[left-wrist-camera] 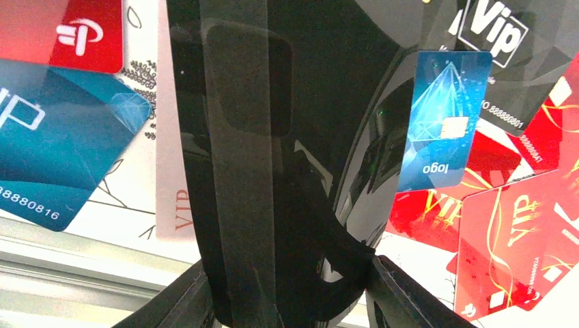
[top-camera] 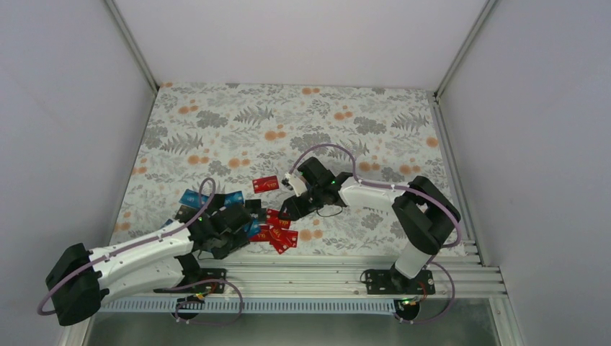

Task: Put the credit cards into the card holder

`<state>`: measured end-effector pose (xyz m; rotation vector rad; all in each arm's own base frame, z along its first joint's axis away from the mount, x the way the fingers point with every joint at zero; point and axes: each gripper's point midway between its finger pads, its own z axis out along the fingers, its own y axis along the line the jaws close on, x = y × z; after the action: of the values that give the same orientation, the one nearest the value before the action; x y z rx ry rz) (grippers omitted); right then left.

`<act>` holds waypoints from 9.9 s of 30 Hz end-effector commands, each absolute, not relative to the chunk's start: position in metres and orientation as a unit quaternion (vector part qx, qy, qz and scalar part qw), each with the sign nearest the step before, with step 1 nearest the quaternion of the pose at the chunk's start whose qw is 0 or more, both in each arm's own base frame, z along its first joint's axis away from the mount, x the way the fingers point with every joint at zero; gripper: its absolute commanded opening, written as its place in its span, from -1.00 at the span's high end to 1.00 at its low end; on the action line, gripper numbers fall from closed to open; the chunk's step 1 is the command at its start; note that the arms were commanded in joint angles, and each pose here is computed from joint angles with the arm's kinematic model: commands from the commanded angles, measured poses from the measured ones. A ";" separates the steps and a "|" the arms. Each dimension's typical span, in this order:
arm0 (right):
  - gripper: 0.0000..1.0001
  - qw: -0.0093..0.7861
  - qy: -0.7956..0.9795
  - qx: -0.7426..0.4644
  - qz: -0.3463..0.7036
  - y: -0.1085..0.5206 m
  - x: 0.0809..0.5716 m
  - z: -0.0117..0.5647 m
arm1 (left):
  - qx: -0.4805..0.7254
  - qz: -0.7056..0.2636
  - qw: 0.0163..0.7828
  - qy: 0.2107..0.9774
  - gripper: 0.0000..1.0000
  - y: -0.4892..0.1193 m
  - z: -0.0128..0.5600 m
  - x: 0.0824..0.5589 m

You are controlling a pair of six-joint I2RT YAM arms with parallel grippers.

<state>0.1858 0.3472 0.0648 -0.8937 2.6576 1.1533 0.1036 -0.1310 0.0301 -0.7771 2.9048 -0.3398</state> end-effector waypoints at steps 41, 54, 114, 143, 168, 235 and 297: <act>-0.02 0.095 0.771 -0.247 0.580 0.309 0.216 0.204 | 0.065 -0.296 0.271 0.913 0.26 -0.278 0.188 0.209; 0.35 0.107 0.778 -0.217 0.579 0.312 0.228 0.202 | 0.069 -0.312 0.266 0.910 0.26 -0.285 0.186 0.207; 0.91 0.194 0.719 -0.277 0.607 0.273 0.233 0.254 | 0.152 -0.450 0.380 0.794 -0.71 -0.268 0.283 0.219; 0.92 0.222 0.651 -0.341 0.640 0.282 0.210 0.314 | 0.270 -0.572 0.368 0.682 0.06 -0.277 0.314 0.216; 0.45 0.239 0.707 -0.310 0.589 0.282 0.228 0.291 | 0.210 -0.549 0.342 0.733 0.95 -0.284 0.275 0.242; 0.56 0.154 0.928 -0.137 0.310 0.285 0.326 0.064 | 0.154 -0.311 0.202 0.916 0.95 -0.307 0.048 0.289; 0.16 0.138 0.944 -0.079 0.288 0.243 0.277 0.079 | 0.130 -0.140 0.256 0.948 0.95 -0.256 0.097 0.291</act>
<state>0.2791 0.2713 0.0926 -0.3683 2.6675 1.0029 0.2872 -0.2476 0.0721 0.3497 2.6291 -0.3288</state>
